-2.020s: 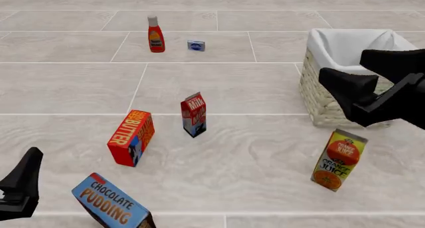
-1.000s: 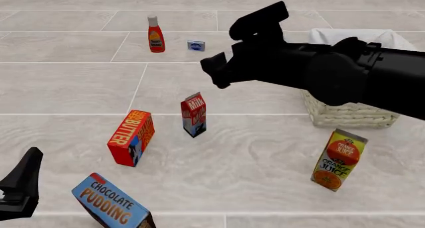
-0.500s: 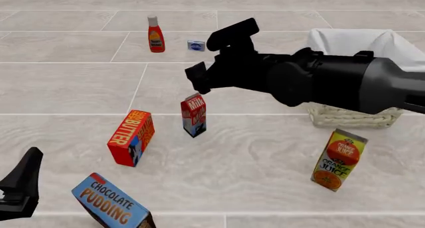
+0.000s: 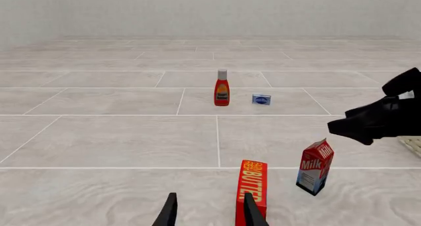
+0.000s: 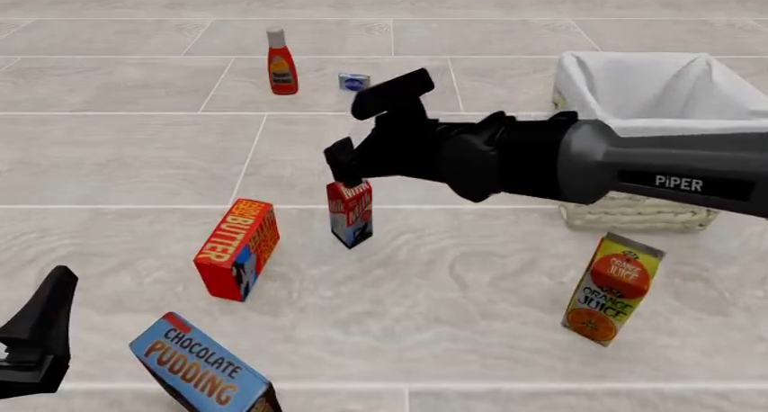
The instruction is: Pick the milk and place it in the basket.
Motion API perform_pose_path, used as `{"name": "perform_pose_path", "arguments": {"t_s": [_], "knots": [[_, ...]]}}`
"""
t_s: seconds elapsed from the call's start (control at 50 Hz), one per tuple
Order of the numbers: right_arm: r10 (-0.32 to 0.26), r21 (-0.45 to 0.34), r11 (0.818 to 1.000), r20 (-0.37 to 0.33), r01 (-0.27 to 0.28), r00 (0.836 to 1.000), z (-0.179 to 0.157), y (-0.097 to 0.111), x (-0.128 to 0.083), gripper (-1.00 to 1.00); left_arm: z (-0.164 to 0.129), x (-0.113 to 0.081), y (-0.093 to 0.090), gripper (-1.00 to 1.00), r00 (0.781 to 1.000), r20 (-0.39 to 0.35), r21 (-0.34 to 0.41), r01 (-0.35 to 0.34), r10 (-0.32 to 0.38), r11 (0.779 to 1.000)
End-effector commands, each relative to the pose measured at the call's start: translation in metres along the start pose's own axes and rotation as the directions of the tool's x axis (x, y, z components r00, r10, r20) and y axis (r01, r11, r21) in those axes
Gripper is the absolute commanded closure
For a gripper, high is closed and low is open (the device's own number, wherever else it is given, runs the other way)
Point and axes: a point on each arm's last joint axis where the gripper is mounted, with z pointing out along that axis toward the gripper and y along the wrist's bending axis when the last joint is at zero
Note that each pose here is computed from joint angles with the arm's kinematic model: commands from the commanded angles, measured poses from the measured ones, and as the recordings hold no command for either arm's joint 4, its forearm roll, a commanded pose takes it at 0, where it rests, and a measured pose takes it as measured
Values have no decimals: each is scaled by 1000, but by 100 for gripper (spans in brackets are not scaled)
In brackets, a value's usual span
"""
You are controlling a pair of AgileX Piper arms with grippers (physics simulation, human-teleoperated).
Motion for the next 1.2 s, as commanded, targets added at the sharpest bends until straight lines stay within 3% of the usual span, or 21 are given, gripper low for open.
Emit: {"name": "perform_pose_path", "arguments": {"t_s": [0.02, 0.5, 0.7, 0.72, 1.14, 1.16, 1.2], "knots": [[12, 3, 1000, -35, -12, 999, 26, -1, 11, -100, 0, 0, 0, -100, 1000, 0, 0, 0, 0, 1000], [41, 15, 999, -102, -40, 994, 63, -6, 35, -100, 0, 0, 0, -100, 1000, 0, 0, 0, 0, 1000], [53, 9, 999, -123, -53, 991, 72, -1, 42, -100, 0, 0, 0, -100, 1000, 0, 0, 0, 0, 1000], [66, 2, 998, -148, -67, 987, 83, 5, 52, -100, 0, 0, 0, -100, 1000, 0, 0, 0, 0, 1000], [76, 12, 997, -181, -75, 981, 98, 1, 64, -100, 0, 0, 0, -100, 1000, 0, 0, 0, 0, 1000], [74, 22, 997, -182, -71, 980, 97, -5, 64, 100, 0, 0, 0, -100, 1000, 0, 0, 0, 0, 1000], [73, 14, 997, -182, -72, 981, 95, -1, 62, 100, 0, 0, 0, -100, 1000, 0, 0, 0, 0, 1000]]}}
